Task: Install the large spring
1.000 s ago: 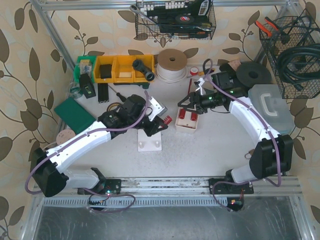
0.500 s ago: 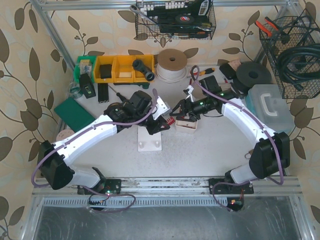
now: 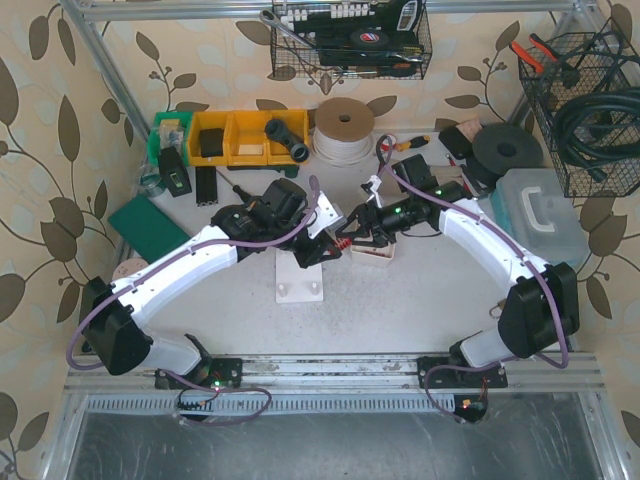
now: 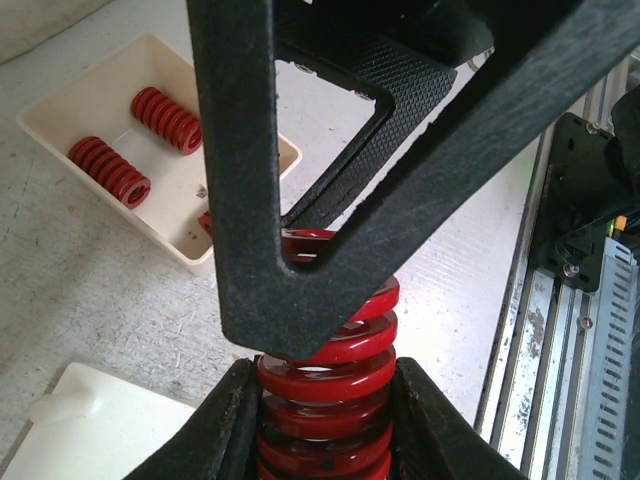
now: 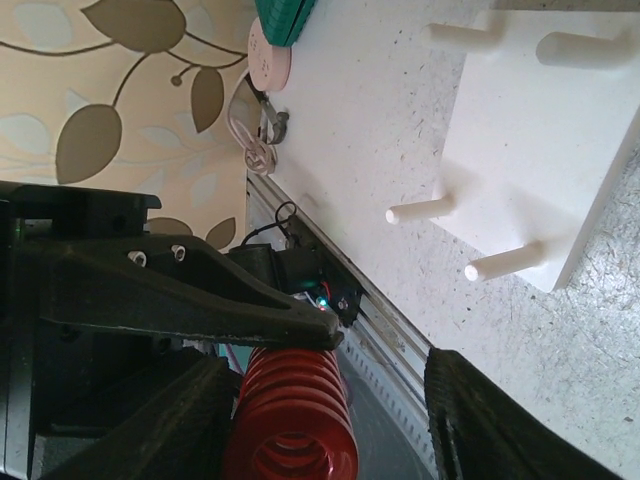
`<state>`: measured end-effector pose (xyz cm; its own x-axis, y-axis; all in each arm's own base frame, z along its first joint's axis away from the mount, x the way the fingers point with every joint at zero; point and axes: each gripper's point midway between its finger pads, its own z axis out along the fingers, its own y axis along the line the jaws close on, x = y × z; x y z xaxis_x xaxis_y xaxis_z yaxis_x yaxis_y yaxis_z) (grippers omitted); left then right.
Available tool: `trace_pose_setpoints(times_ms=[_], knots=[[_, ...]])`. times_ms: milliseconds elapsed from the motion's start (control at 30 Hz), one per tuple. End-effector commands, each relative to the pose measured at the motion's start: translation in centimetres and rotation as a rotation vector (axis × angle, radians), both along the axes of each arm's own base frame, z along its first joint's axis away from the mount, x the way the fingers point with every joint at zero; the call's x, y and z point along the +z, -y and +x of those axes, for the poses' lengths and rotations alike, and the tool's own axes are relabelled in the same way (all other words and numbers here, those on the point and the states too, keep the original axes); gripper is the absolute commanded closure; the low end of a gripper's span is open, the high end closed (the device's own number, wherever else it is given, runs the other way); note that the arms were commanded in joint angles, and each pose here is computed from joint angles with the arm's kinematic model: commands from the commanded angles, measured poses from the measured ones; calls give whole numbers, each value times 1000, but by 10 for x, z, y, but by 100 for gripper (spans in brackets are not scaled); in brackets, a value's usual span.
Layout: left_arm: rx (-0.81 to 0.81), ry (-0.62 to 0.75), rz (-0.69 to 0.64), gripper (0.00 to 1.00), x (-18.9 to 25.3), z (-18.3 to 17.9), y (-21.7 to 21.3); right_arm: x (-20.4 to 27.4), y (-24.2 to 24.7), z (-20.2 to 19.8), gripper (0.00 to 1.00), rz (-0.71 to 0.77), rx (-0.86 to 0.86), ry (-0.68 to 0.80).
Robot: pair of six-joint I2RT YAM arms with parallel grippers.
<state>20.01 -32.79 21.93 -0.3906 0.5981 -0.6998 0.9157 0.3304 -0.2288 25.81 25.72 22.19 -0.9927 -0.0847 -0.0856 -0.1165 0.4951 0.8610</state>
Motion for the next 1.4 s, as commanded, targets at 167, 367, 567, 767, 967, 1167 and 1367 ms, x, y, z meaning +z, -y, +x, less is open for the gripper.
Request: trace_pose_setpoints(times_ms=[167,367,567,767,967,1167,1367], knots=[[-35,61,-47,100,23,2,11,2,-4,-15,48,54,39,-25],[-33,66,-45,100,23,5,12,7,-6,-17,49,83,55,-34],[-37,68,-49,100,25,6,15,7,-6,-18,62,82,55,-28],[-35,74,-43,100,26,7,14,6,-6,-17,87,79,52,-31],[21,60,-53,79,30,11,11,6,-5,-12,100,73,33,-21],[119,23,-217,29,67,18,9,21,-3,-2,100,120,-5,8],[270,-183,-548,24,110,38,-6,53,2,11,100,234,-63,64]])
